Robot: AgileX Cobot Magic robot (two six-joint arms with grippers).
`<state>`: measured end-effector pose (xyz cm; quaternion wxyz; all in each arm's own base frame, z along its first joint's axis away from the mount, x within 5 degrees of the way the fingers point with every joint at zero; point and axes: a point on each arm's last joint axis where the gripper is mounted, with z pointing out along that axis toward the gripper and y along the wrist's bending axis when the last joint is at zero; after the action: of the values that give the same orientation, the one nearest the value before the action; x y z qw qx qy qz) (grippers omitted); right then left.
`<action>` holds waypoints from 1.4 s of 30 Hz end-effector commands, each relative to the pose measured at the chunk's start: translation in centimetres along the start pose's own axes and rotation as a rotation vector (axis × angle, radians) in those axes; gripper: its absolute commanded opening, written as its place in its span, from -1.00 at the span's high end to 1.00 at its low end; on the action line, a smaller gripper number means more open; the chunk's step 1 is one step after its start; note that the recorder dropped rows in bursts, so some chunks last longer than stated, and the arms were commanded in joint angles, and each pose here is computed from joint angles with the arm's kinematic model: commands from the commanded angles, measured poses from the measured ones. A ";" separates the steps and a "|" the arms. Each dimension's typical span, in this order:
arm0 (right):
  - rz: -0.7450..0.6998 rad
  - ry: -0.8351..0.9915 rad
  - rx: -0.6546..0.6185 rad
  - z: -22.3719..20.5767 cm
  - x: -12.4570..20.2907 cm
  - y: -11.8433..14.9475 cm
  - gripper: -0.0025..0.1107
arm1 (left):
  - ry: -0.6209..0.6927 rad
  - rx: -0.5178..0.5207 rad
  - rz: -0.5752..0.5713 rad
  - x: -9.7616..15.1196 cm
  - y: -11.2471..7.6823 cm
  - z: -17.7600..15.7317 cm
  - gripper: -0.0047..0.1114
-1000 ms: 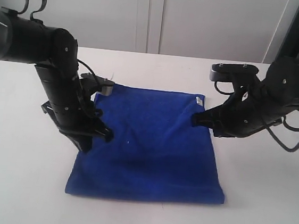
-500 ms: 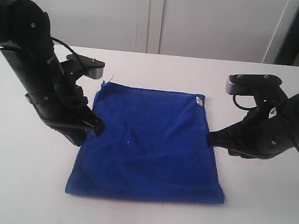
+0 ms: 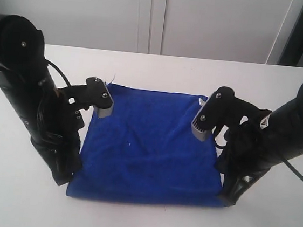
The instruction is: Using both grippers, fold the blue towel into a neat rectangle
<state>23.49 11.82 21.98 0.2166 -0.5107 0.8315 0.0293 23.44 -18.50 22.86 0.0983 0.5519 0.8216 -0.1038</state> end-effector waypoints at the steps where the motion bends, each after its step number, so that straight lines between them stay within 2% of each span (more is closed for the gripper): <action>1: -0.141 0.008 -0.009 0.2 0.1 0.1 0.96 | -0.009 0.032 0.043 0.0 0.0 0.3 0.92; 4: -0.083 0.026 -0.024 0.9 0.1 0.1 0.96 | -0.001 0.070 -0.003 -0.1 0.6 1.2 0.92; 10: 0.089 0.071 -0.048 2.8 0.4 0.0 0.96 | 0.030 0.080 -0.001 -0.3 1.4 3.6 0.92; 20: 0.248 0.132 -0.082 6.3 0.8 -0.1 0.96 | -0.002 0.028 -0.111 -0.8 2.5 5.4 0.92; 28: 0.269 0.156 -0.097 7.2 1.1 0.0 0.96 | 0.057 0.061 -0.128 -0.3 2.6 7.0 0.92; 42: 0.264 0.240 -0.126 9.5 2.1 0.2 0.96 | 0.103 0.043 -0.141 0.1 2.8 7.1 0.92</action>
<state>25.70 12.77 13.28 0.0890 -0.4068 0.9077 0.0517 26.53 -19.51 15.66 0.0484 0.5034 0.8574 -0.0956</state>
